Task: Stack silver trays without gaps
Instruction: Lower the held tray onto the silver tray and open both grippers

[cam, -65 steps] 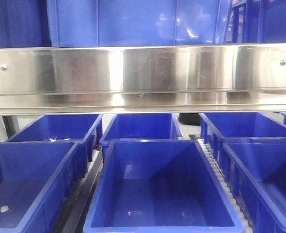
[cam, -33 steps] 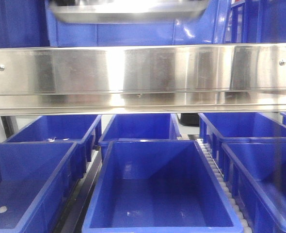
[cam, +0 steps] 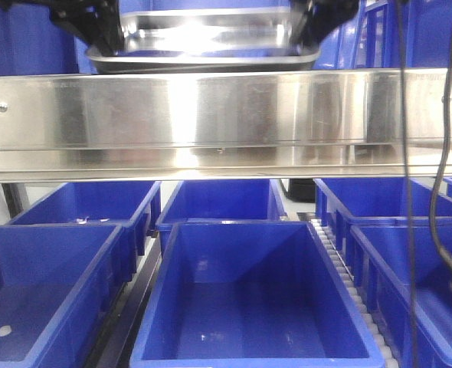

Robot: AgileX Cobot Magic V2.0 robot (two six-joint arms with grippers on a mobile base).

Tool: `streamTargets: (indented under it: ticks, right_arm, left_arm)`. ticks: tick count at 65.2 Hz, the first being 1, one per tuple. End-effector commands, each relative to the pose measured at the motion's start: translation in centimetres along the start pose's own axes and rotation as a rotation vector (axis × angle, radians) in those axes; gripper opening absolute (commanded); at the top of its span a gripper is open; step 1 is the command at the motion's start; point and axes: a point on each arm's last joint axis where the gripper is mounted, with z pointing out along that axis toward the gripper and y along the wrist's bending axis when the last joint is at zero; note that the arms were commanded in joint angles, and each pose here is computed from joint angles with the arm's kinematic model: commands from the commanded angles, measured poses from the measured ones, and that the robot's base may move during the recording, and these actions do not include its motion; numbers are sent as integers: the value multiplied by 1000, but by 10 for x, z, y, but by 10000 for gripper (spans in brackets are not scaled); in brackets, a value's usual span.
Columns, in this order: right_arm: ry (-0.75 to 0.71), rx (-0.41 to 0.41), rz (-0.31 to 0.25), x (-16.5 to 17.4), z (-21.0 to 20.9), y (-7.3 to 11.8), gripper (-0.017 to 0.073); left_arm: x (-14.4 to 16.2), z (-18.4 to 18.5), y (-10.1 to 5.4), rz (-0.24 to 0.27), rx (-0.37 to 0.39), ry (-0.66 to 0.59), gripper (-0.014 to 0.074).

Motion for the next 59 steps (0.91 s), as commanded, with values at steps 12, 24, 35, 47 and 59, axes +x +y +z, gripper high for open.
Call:
streamTargets:
  ticks: [12, 24, 35, 47, 59]
  right_arm:
    - [-67, -77, 9, -8, -8, 11, 94]
    - [-82, -50, -30, -9, -8, 9, 322]
    - [-83, -29, -50, -10, -8, 7, 328]
    - [-90, -32, -48, -11, -13, 7, 325]
    - [-153, -65, -37, -21, -45, 7, 137]
  left_arm:
    - [-7, -3, -9, 14, 49, -73, 78]
    - [-7, -3, -8, 20, 41, -75, 321]
    - [-8, -3, -5, 65, 4, -89, 329]
    - [-10, -7, -4, 69, 2, -100, 316]
    - [-20, -38, -2, 36, 34, -158, 1]
